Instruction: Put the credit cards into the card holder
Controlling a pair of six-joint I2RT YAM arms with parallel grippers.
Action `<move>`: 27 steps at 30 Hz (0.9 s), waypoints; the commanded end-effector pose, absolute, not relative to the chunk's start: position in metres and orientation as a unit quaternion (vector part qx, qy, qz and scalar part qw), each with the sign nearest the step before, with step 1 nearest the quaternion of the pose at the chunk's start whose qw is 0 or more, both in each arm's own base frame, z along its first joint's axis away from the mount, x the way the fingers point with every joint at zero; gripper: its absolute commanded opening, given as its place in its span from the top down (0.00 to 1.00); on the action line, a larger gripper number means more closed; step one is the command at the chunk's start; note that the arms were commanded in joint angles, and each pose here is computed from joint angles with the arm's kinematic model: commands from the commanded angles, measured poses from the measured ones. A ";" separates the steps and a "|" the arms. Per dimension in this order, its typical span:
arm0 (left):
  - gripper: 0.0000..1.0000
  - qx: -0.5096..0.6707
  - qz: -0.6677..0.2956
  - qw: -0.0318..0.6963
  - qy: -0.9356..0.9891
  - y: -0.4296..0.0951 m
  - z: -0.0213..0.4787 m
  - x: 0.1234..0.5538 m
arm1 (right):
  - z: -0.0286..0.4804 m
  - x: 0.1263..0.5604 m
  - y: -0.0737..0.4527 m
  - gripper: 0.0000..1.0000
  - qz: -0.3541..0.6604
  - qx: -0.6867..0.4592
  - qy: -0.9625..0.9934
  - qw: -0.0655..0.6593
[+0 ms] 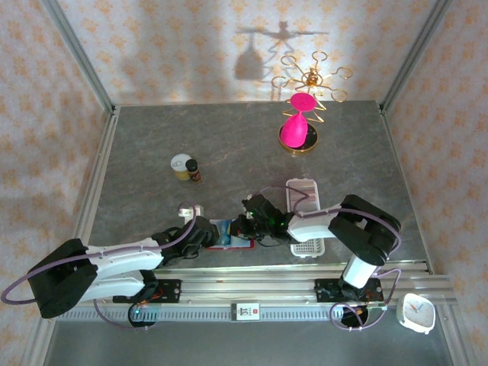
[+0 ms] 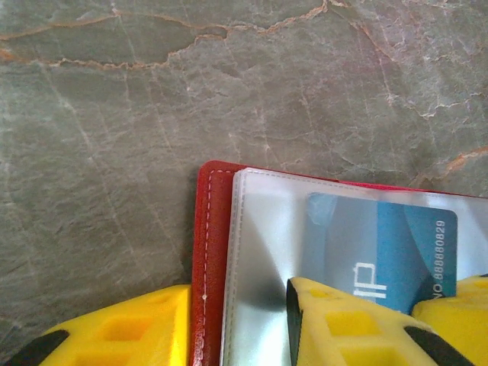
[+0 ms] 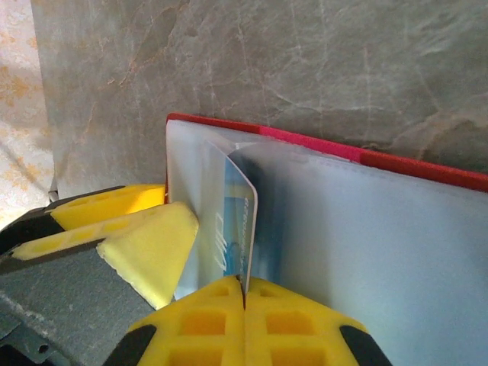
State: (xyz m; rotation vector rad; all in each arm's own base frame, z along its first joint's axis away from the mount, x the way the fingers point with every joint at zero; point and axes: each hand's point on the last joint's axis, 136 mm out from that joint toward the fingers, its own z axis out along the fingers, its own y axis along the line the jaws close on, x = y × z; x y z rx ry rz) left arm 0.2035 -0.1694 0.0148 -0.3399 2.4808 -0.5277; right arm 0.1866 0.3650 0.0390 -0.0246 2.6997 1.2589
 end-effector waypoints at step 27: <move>0.65 -0.110 -0.256 0.238 0.930 -0.185 0.001 0.182 | 0.032 0.191 0.375 0.92 0.372 -0.027 0.923 0.090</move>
